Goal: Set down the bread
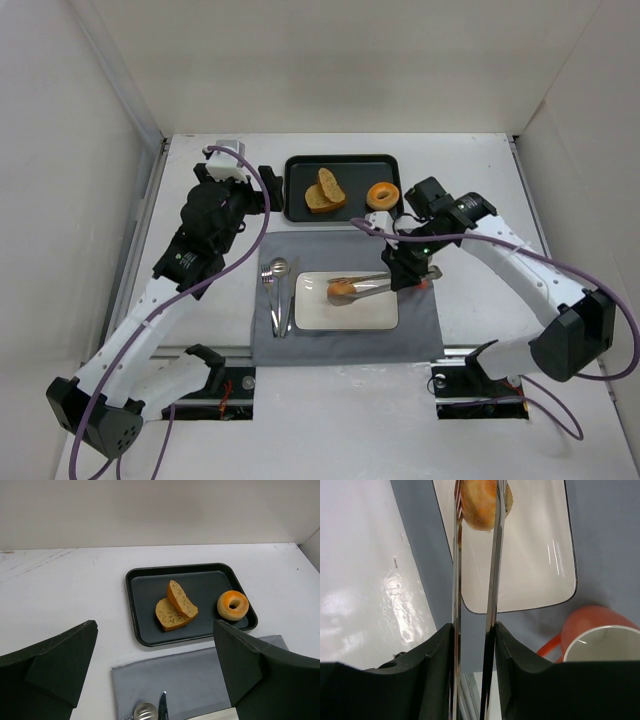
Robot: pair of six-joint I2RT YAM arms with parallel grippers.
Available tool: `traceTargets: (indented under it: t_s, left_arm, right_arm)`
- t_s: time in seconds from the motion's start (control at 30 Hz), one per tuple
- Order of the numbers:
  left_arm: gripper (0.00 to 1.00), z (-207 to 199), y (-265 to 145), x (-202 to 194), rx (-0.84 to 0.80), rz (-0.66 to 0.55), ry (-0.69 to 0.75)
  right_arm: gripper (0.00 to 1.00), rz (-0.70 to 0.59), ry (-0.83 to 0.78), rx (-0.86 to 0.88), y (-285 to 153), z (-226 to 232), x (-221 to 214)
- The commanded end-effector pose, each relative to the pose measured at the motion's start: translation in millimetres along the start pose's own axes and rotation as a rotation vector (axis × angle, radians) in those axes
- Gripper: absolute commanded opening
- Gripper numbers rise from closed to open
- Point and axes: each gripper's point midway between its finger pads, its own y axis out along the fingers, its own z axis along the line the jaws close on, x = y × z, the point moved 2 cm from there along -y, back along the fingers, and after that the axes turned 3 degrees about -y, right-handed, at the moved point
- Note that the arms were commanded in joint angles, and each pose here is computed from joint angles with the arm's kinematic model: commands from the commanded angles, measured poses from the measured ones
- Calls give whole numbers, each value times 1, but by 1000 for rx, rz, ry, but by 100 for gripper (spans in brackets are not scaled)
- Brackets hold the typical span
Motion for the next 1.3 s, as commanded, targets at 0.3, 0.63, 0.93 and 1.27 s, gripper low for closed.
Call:
traceTargets:
  t_s: [0.3,0.63,0.93,1.27]
  left_arm:
    - [100,-4,-1,19,-8,-68,-8]
    - [100,-4,-4,22,-11,-77,-10]
    - [100,-4,-4,22,-11,-77,-10]
    - [100,-4,-4,22,-11,-77,-10]
  right_arm:
    - [40,64,-7,-14,17,-16,-10]
    - [58,90,19,-28,21,-22,-14]
    - [62,63,-4,-50,13,-22,-6]
    - [60,-60,-68,-124,-25,-10,29]
